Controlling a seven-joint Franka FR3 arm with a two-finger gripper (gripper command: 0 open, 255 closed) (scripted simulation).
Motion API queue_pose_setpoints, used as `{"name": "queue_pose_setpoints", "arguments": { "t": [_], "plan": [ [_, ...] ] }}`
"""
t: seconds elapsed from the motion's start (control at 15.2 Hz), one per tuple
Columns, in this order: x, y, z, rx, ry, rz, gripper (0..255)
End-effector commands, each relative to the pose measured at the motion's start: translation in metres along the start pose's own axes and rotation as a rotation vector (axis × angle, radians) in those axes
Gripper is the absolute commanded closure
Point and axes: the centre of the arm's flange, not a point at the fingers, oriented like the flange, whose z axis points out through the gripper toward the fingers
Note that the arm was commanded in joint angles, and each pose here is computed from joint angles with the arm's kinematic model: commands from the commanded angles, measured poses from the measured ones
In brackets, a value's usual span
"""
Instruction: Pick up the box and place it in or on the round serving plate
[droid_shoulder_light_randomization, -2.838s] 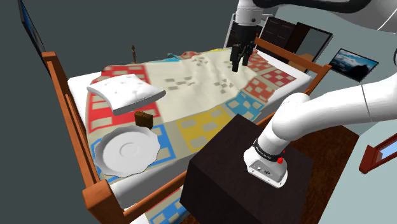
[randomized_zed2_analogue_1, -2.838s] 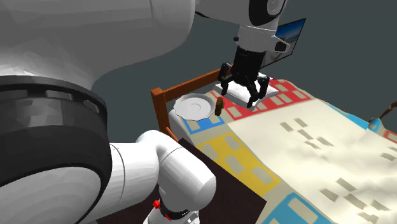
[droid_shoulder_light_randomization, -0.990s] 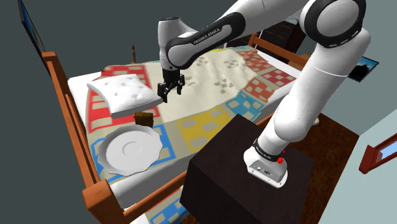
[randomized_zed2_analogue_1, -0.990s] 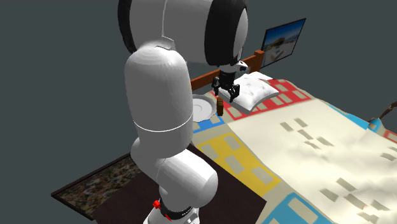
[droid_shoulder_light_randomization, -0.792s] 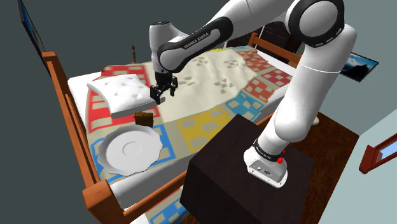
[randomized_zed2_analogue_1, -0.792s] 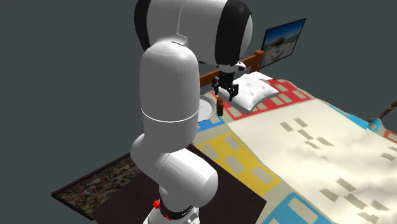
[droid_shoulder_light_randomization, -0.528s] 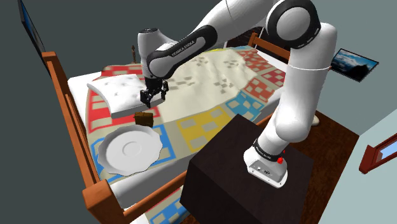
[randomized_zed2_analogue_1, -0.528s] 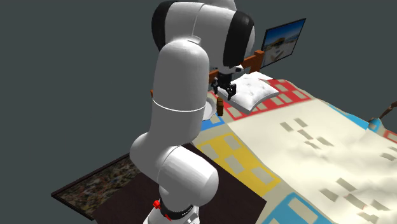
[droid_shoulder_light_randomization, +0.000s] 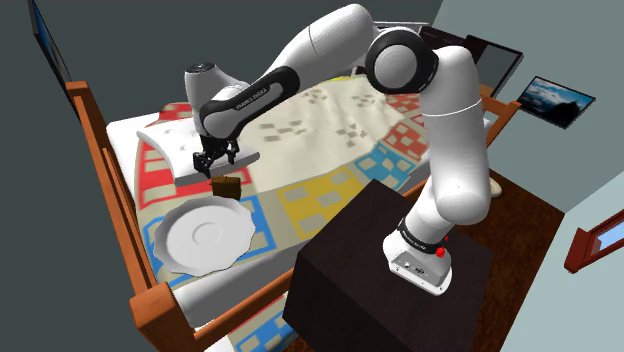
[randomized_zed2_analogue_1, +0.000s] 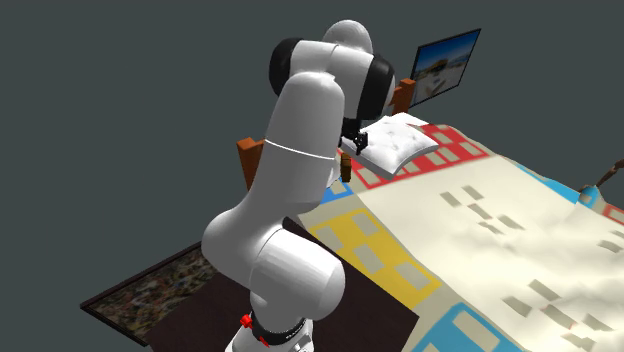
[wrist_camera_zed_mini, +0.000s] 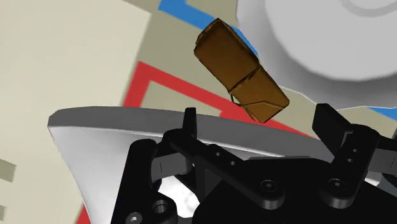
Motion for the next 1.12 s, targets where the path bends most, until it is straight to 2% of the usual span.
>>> {"name": "queue_pose_setpoints", "arguments": {
  "t": [0.0, 0.46, 0.99, 1.06],
  "plan": [
    [0.013, -0.011, 0.009, -0.002, 0.006, 0.000, 0],
    [0.013, -0.011, 0.049, -0.002, 0.006, 0.000, 0],
    [0.013, -0.011, 0.049, -0.002, 0.006, 0.000, 0],
    [0.013, -0.011, 0.049, -0.002, 0.006, 0.000, 255]
  ]
}}
